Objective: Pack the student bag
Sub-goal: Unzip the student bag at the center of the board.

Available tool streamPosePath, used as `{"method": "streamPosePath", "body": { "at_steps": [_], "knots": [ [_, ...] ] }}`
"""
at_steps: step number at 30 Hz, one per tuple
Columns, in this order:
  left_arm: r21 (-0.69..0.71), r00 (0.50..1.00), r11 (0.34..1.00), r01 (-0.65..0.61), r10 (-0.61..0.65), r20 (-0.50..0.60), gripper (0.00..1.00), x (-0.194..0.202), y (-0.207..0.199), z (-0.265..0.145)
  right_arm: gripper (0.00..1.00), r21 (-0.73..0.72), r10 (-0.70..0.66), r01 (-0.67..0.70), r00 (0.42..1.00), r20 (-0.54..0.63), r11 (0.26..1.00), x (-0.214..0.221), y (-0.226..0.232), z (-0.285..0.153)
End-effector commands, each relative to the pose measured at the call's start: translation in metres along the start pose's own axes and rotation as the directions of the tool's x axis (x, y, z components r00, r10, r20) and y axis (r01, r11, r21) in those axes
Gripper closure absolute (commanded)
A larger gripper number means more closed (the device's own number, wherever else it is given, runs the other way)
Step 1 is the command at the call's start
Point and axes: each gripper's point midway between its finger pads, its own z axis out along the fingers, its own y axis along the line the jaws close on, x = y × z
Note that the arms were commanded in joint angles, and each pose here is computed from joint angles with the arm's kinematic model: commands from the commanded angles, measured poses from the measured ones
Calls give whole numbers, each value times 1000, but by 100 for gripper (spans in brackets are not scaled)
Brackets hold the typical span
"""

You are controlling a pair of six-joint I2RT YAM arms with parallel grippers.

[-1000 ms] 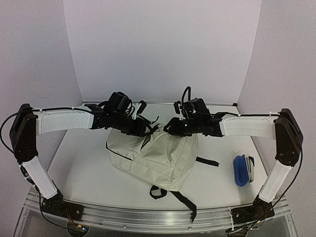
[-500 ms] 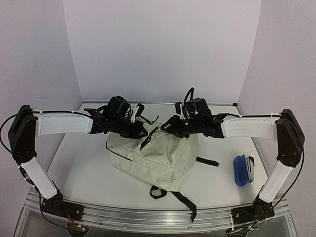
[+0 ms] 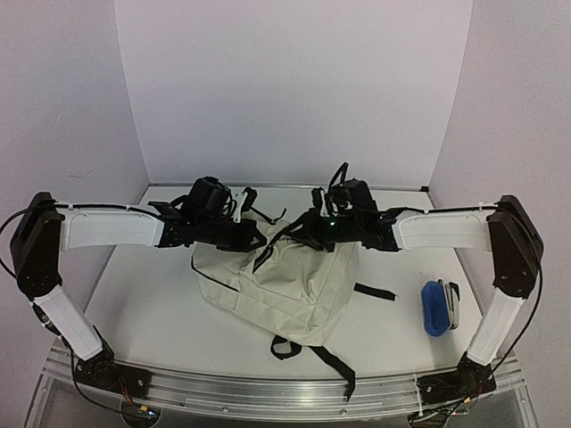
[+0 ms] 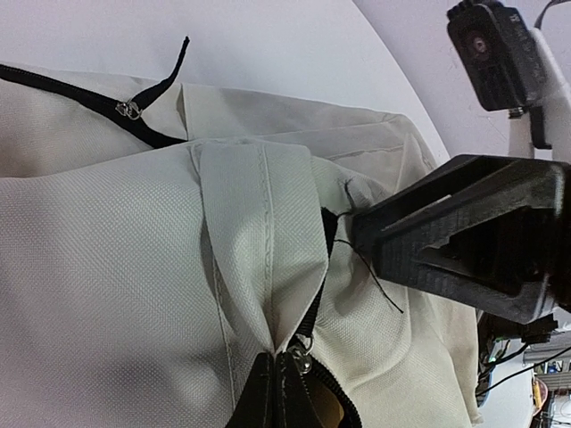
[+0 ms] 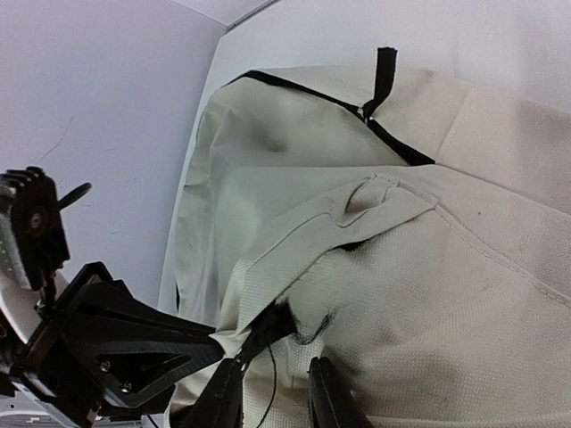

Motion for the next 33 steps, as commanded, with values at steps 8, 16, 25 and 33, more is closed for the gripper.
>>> {"method": "streamPosePath", "body": {
  "at_steps": [8, 16, 25, 33],
  "knots": [
    [45, 997, 999, -29, 25, 76, 100, -18, -21, -23, 78, -90, 39, -40, 999, -16, 995, -2, 10, 28],
    [25, 996, 999, -32, 30, 82, 100, -20, -19, -24, 91, -114, 50, -52, 999, -12, 992, -4, 12, 34],
    [-52, 993, 998, -18, 24, 118, 100, -26, -9, -39, 100, -158, 43, -29, 995, 87, 987, -21, 26, 17],
    [-88, 991, 996, 15, -4, 131, 100, -26, -2, -44, 100, -110, -29, 62, 959, 282, 992, -49, 35, -28]
  ]
}}
